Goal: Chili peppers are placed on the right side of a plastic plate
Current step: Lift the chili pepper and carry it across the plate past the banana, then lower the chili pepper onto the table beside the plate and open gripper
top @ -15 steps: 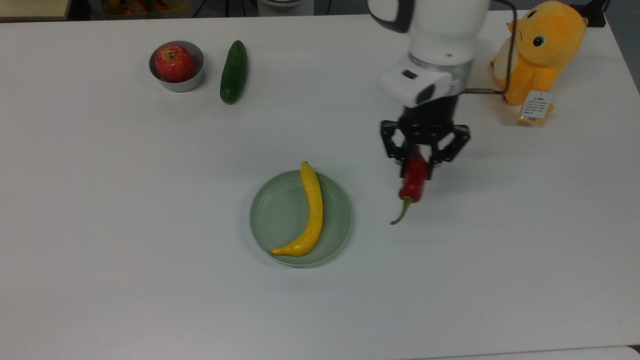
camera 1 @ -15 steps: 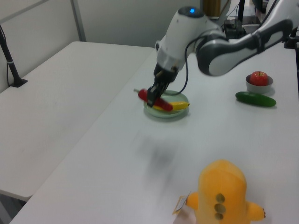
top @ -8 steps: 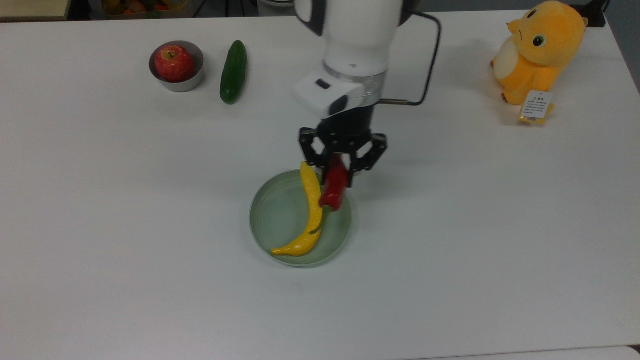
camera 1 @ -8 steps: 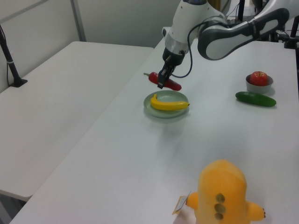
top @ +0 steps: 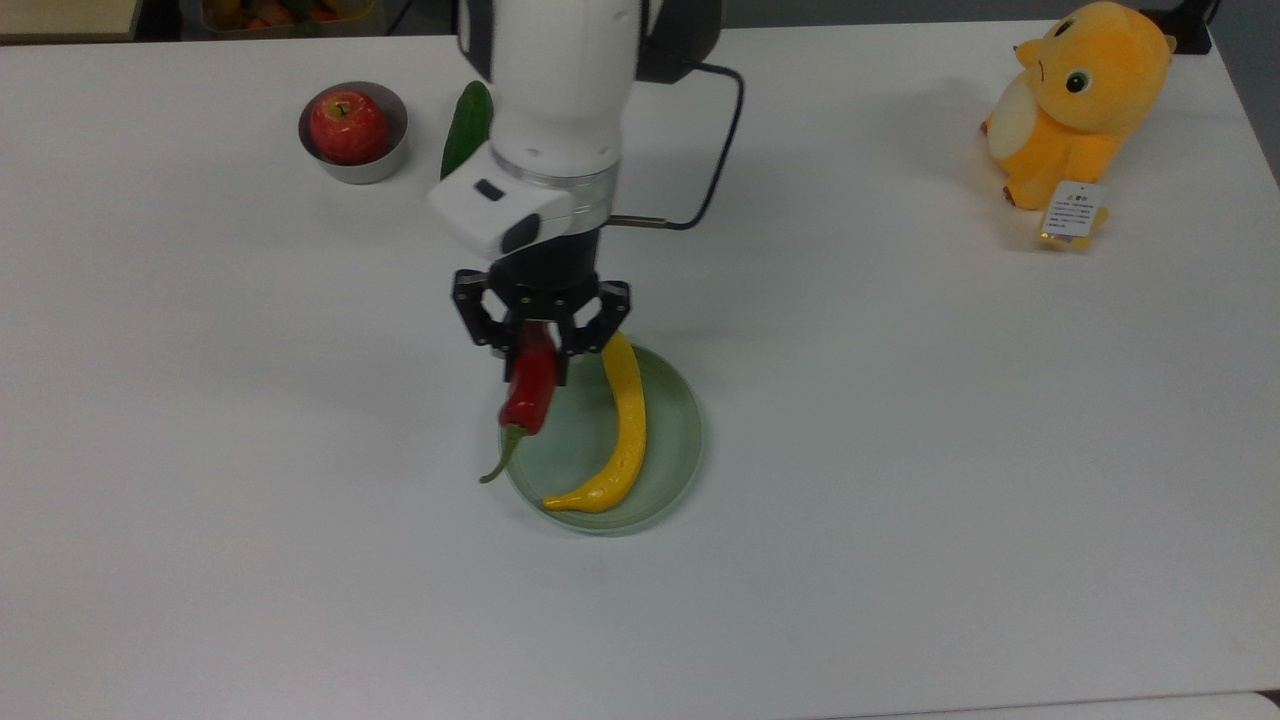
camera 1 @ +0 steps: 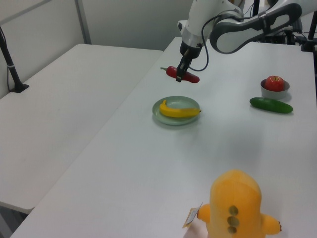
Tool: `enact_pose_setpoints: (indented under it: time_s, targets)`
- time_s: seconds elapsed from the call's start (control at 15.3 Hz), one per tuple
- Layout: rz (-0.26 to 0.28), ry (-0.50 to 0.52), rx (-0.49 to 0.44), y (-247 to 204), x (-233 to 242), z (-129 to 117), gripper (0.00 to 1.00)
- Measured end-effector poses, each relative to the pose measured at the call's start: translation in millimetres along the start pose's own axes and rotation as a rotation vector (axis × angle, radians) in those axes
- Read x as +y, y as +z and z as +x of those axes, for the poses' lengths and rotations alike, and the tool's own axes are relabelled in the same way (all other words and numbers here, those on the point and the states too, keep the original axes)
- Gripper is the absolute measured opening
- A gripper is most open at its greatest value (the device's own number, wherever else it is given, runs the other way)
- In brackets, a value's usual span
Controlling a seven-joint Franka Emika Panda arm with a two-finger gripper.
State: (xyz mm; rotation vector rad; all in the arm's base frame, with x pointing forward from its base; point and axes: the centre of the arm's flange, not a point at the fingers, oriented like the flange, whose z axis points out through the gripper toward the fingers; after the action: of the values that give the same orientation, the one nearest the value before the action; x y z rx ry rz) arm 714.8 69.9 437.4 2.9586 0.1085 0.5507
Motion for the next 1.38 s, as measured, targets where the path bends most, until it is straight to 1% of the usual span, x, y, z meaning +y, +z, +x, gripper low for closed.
enact_pose_setpoints:
  time_s: [0.13, 0.33, 0.52, 0.79, 0.98, 1.25, 1.38]
  targets:
    - [-0.018, -0.019, -0.007, 10, 25, -1, 0.42]
    - [-0.032, -0.047, 0.014, 36, 52, -3, 0.42]
    - [-0.076, -0.086, 0.002, 64, 67, -10, 0.42]
    - [-0.083, -0.112, -0.037, 94, 65, -20, 0.42]
    - [-0.079, -0.124, -0.057, 110, 59, -25, 0.42]
    - [-0.074, -0.128, -0.056, 113, 55, -24, 0.42]
    - [-0.075, -0.107, -0.043, 110, 56, -19, 0.42]
